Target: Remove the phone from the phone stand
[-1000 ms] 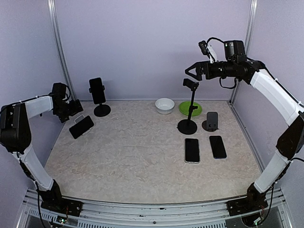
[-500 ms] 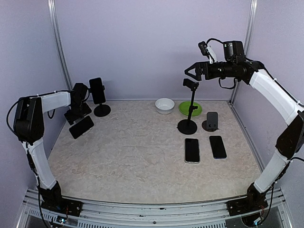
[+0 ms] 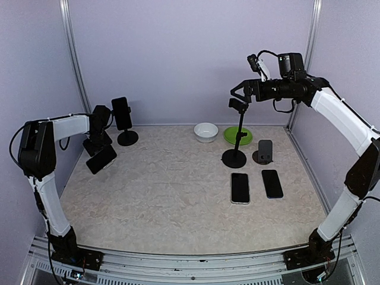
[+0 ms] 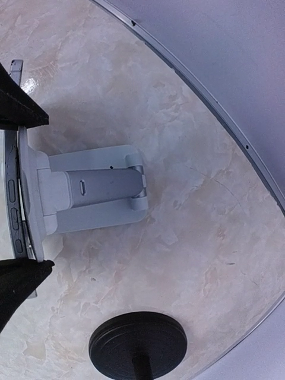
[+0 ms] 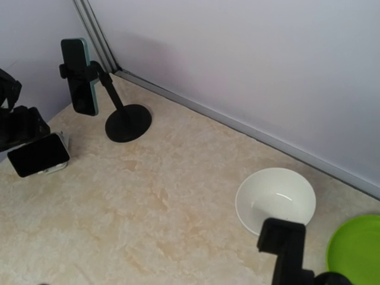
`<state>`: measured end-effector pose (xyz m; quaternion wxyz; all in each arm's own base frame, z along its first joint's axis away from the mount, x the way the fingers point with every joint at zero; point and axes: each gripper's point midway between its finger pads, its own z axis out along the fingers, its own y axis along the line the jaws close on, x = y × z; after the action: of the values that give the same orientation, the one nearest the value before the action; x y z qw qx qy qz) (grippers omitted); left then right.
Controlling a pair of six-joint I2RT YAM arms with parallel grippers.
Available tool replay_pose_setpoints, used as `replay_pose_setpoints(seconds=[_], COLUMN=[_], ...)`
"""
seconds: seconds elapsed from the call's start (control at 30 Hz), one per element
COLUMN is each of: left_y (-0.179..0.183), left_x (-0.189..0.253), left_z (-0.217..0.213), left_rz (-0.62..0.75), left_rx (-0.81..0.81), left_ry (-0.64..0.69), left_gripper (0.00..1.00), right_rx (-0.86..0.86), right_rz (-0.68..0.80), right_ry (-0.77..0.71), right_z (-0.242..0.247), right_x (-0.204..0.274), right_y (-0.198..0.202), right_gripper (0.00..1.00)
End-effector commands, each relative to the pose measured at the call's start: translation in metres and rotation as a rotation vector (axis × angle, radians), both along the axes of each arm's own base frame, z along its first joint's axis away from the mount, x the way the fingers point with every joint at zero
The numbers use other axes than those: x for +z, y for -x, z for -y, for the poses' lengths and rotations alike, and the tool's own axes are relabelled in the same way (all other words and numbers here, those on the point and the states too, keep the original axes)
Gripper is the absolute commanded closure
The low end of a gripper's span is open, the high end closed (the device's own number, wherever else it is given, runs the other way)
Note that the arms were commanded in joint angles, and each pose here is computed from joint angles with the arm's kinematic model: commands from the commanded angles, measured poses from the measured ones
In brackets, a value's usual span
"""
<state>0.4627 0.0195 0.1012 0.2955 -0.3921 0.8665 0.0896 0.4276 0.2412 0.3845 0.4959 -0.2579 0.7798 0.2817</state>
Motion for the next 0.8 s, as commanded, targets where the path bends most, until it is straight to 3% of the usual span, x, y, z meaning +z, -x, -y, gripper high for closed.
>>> replay_pose_setpoints(seconds=[0.0, 0.27, 0.77], left_y=[0.001, 0.004, 0.027], left_x=[0.006, 0.029, 0.042], left_z=[0.005, 0.036, 0.163], left_rz=[0.013, 0.036, 0.069], left_rx=[0.005, -0.046, -0.175], left_ry=[-0.003, 0.017, 0.219], left_gripper=[0.34, 0.55, 0.66], right_rx=[-0.017, -0.013, -0.01], right_rz=[0.012, 0.012, 0.024], right_ry=[-0.006, -0.003, -0.001], right_z=[0.006, 0.007, 0.011], right_x=[0.005, 0.004, 0.002], right_y=[0.0, 0.003, 0.014], right_gripper=[0.0, 0.0, 0.0])
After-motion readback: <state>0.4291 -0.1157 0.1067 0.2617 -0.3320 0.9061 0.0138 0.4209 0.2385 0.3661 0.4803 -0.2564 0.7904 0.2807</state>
